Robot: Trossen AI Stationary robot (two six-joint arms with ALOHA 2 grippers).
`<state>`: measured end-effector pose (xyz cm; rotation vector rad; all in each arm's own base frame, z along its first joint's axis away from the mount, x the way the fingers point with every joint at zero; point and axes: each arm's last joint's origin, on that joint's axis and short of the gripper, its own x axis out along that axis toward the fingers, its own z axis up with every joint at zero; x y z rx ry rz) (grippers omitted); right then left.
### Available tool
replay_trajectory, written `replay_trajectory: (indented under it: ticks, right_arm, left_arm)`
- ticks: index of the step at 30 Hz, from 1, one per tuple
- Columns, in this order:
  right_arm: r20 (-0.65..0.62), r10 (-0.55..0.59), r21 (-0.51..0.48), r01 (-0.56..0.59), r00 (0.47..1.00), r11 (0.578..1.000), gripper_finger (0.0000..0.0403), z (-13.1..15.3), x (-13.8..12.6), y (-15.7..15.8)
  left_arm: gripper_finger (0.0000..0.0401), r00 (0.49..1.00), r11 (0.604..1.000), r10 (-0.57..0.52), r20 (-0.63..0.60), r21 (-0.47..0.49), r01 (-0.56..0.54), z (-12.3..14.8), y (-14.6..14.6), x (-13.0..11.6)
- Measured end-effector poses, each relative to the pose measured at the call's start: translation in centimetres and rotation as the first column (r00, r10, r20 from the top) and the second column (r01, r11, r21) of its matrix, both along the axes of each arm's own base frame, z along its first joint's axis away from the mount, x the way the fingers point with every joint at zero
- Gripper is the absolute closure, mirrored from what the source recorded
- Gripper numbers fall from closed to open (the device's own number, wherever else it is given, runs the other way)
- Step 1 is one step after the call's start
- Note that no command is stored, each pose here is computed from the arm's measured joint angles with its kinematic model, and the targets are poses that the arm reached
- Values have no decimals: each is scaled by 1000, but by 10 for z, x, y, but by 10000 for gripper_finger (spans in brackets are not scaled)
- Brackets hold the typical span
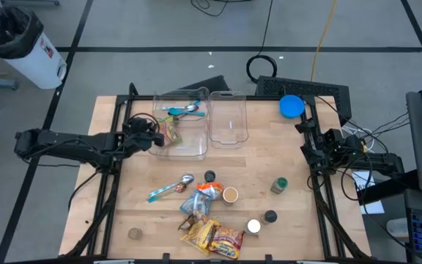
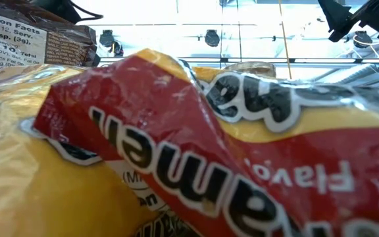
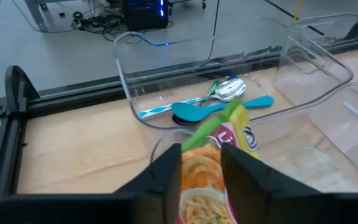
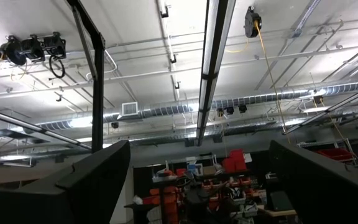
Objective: Pick & Place Food Item
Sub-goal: Put the green noodle pack into the bottom left transparent bin, then put the green patterned spoon into the top left transparent bin
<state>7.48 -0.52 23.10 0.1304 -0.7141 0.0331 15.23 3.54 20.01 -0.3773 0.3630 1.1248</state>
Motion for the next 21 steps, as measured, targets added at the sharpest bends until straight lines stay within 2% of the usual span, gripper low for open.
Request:
replay_trajectory:
  ticks: [5, 10, 16, 21]
  right_arm:
    - [0, 0, 0, 0, 1000, 1000, 23, 0, 0, 0]
    - [1, 0, 0, 0, 1000, 1000, 23, 0, 0, 0]
    - [0, 0, 0, 0, 1000, 1000, 23, 0, 0, 0]
    - [0, 0, 0, 0, 1000, 1000, 23, 0, 0, 0]
  left_arm:
    - [218, 998, 998, -46, -31, 41, 47, 4, 2, 1]
    - [179, 992, 981, -129, 1, 146, 127, 20, 2, 7]
    - [158, 974, 917, -214, 71, 359, 175, 50, 3, 16]
    - [157, 956, 875, -232, 180, 467, 125, 71, 3, 17]
